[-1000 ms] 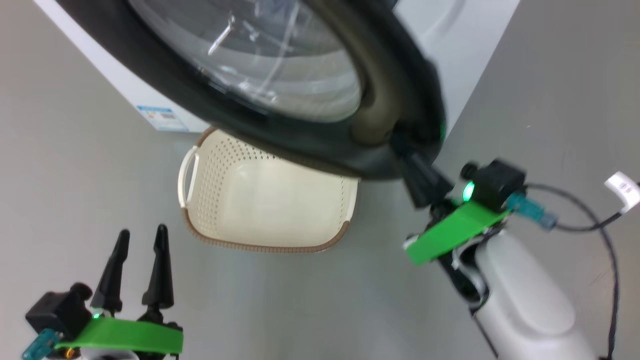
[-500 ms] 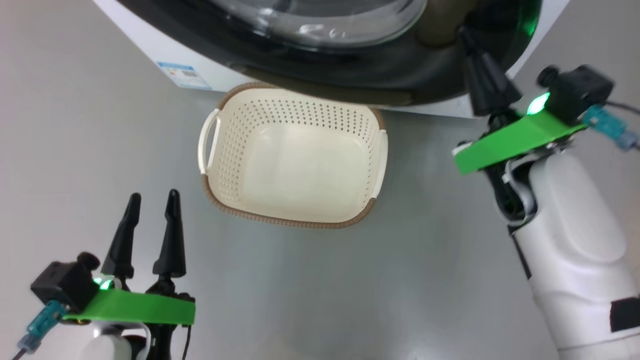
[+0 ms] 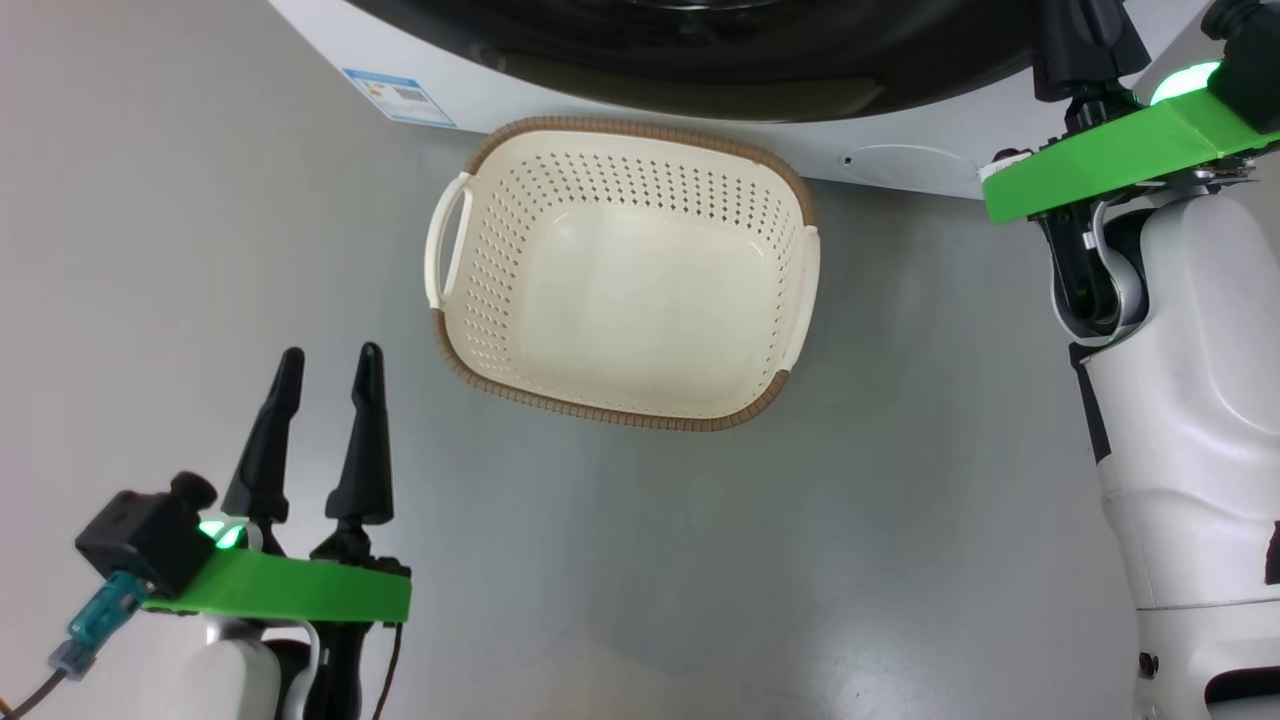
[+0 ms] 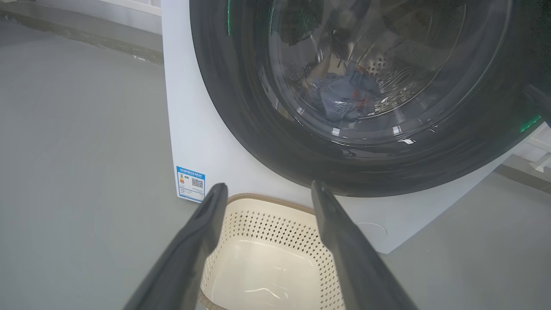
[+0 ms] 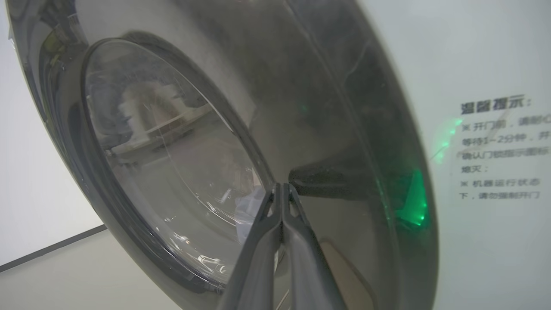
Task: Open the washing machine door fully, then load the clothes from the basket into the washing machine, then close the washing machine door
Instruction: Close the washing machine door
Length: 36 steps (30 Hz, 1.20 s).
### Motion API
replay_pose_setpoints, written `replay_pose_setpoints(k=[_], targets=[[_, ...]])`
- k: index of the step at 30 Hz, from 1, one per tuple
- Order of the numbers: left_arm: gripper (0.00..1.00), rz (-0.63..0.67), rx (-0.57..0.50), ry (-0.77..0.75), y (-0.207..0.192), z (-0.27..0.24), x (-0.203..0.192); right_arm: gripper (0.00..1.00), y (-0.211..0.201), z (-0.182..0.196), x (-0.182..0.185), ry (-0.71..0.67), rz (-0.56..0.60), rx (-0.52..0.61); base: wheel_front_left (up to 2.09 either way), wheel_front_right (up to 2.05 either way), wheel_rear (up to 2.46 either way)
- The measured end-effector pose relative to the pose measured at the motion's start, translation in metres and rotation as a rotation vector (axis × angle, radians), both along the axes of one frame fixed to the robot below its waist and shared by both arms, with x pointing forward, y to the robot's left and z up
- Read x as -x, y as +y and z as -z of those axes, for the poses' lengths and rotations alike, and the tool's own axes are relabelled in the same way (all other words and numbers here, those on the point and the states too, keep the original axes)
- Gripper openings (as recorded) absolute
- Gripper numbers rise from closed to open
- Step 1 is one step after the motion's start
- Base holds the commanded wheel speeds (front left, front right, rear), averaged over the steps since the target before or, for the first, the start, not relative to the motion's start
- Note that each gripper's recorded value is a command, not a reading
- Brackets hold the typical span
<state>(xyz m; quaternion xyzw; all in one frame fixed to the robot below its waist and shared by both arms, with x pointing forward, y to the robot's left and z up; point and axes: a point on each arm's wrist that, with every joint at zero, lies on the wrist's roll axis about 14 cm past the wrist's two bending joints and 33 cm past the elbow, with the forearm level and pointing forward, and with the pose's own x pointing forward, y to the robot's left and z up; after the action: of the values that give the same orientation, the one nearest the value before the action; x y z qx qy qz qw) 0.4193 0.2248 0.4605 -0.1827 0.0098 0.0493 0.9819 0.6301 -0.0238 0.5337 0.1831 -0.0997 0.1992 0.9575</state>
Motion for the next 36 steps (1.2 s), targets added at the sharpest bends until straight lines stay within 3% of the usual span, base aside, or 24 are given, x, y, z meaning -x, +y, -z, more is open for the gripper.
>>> replay_pose_setpoints(k=[11,16,19,20,21,22,23,36], targets=[[1.0,-0.002,0.0,-0.009,0.001,-0.004,0.002,0.0,0.003,-0.014,0.007,-0.027,-0.009,0.011,0.0,0.0,0.0],[1.0,-0.002,-0.001,-0.008,0.003,-0.006,0.007,0.0,0.005,-0.003,0.026,0.01,-0.034,0.047,0.0,0.0,0.0],[1.0,-0.001,-0.006,0.0,0.004,-0.005,0.013,0.35,0.004,0.008,0.041,0.044,-0.043,0.068,0.0,0.0,0.0],[1.0,-0.001,-0.006,0.0,0.004,-0.005,0.013,0.35,0.004,0.008,0.041,0.044,-0.043,0.068,0.0,0.0,0.0],[1.0,0.001,-0.006,0.005,0.004,-0.004,0.015,0.47,0.003,0.011,0.046,0.053,-0.044,0.074,0.0,0.0,0.0],[1.0,0.002,-0.007,0.007,0.005,-0.004,0.016,0.78,0.002,0.013,0.05,0.059,-0.045,0.081,0.0,0.0,0.0],[1.0,0.002,-0.009,0.009,0.005,-0.004,0.018,1.0,0.0,0.014,0.055,0.065,-0.045,0.086,0.0,0.0,0.0],[1.0,0.053,-0.04,0.037,0.0,0.002,0.028,1.0,-0.04,0.053,0.12,0.191,0.003,0.169,0.0,0.0,0.0]])
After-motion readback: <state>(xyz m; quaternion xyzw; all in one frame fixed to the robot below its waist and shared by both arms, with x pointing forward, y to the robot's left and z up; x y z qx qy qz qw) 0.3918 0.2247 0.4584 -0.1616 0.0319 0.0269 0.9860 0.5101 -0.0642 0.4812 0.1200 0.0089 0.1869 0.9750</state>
